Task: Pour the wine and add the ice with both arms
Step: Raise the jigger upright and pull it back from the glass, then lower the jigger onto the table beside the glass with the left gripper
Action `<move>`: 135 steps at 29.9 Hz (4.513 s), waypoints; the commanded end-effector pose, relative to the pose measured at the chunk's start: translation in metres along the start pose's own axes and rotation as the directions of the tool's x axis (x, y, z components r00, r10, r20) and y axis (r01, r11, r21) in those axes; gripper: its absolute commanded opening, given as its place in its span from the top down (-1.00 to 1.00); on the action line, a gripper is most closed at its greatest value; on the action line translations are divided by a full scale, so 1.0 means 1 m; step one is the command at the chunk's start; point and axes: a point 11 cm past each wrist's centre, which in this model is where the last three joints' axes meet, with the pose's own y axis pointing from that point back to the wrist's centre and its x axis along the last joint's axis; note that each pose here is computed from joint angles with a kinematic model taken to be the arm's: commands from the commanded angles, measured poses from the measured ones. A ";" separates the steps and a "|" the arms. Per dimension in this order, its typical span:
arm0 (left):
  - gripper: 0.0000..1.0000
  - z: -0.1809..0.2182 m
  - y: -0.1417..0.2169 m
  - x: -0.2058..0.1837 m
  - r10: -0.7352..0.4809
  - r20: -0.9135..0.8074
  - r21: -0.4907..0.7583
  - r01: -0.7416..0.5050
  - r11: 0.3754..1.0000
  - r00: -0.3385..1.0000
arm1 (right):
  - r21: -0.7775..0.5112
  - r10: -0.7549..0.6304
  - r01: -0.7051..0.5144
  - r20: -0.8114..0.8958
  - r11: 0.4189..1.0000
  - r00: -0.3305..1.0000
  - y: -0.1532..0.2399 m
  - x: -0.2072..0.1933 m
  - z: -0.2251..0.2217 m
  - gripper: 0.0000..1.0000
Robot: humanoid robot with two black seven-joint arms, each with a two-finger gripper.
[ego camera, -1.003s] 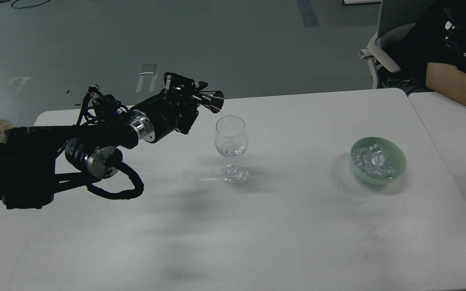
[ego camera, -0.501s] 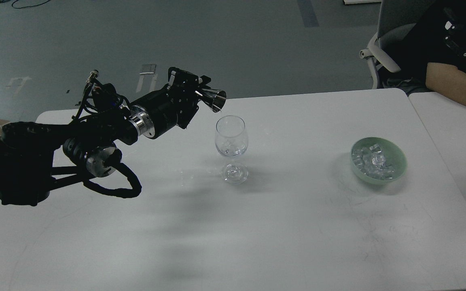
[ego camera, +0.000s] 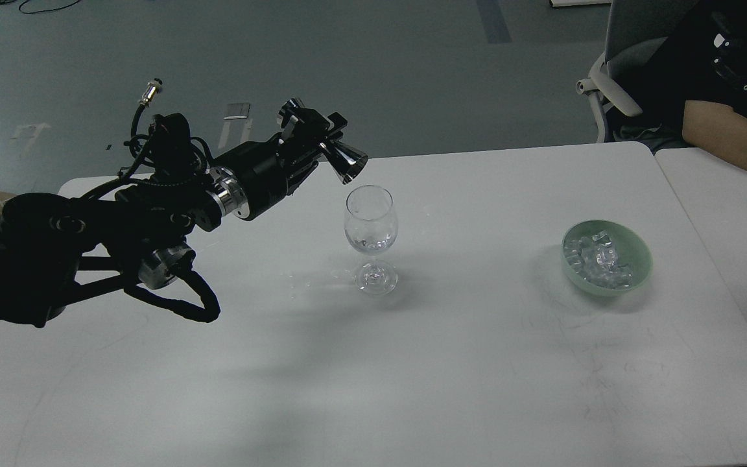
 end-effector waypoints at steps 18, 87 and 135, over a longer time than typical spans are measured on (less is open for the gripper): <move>0.63 0.010 0.037 0.060 0.106 -0.588 0.005 -0.128 0.992 0.802 | -0.003 0.002 -0.002 0.000 1.000 1.000 0.001 0.001 0.000 -1.00; 0.52 -0.176 0.142 0.055 0.072 -0.956 0.229 -0.567 0.791 -0.285 | -0.057 0.061 -0.060 0.006 0.997 0.998 0.012 0.011 0.019 -1.00; 0.45 -0.226 0.157 0.047 0.120 -0.927 0.330 -0.624 0.709 -0.355 | -0.062 0.063 -0.063 0.005 0.996 0.998 0.014 0.012 0.020 -1.00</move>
